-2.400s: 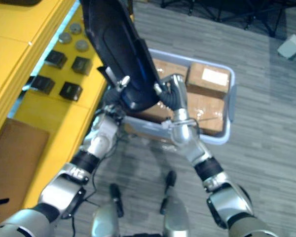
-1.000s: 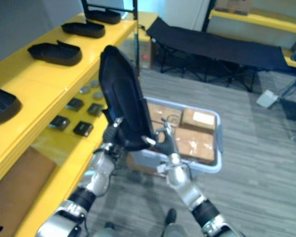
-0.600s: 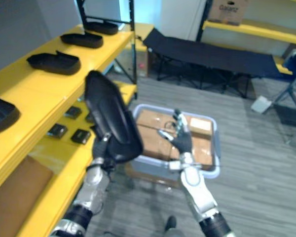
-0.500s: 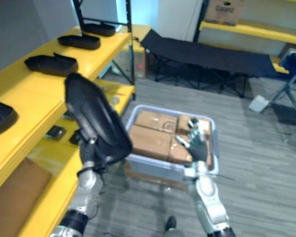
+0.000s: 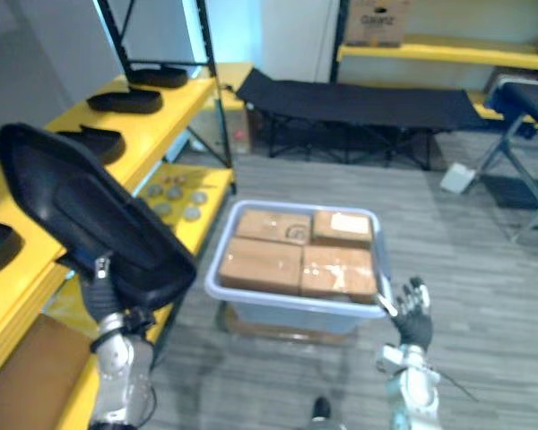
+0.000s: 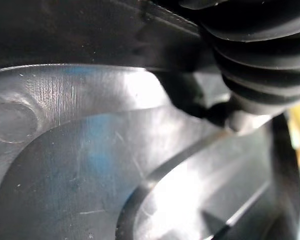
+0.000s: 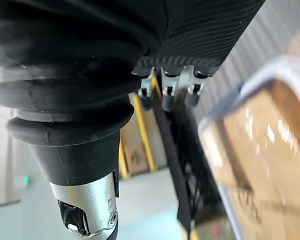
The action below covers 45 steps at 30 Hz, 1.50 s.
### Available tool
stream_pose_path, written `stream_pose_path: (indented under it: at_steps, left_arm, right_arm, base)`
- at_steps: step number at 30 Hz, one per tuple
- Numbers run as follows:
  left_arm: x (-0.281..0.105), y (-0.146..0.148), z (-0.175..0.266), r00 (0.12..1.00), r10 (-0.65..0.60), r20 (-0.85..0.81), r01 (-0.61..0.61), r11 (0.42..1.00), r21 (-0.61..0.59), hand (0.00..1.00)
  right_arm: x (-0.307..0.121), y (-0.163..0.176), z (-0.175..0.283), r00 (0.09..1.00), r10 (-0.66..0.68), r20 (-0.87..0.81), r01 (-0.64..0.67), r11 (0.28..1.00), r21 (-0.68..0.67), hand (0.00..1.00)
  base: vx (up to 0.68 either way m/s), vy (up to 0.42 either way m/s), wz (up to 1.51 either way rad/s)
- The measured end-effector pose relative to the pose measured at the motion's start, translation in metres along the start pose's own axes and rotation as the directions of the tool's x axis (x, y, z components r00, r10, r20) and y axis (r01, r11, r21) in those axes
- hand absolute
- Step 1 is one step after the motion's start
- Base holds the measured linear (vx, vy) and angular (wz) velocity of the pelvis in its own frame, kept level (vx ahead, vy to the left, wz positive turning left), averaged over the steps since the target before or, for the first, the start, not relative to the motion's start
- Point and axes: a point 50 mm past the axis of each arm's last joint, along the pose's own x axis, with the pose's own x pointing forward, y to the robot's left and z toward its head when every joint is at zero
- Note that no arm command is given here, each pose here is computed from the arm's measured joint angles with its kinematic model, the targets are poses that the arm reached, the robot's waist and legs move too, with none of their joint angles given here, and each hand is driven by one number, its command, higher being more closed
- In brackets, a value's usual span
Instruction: Walk over and take plastic housings, then place them on the shelf
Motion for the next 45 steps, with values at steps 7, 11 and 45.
stream_pose_path:
  at_steps: [7,11,45]
  left_arm:
    - [-0.012,0.046,0.042,0.977,0.141,0.162,-0.159,0.981,0.108,1.00]
    - [-0.026,0.068,0.055,0.958,0.213,0.191,-0.245,0.956,0.164,1.00]
    - [-0.003,0.025,0.095,0.892,-0.223,0.392,0.128,0.959,0.255,1.00]
  right_arm:
    - [0.012,0.087,-0.017,0.933,0.357,-0.046,-0.360,0.931,-0.067,0.00]
    - [0.026,0.119,0.003,0.890,0.455,0.041,-0.450,0.888,-0.094,0.00]
    - [0.031,0.113,0.032,0.883,0.398,0.249,-0.381,0.917,-0.116,0.00]
  base:
    - [0.06,0.007,0.85]
    - [0.02,0.027,0.37]
    - [-0.02,0.028,0.42]
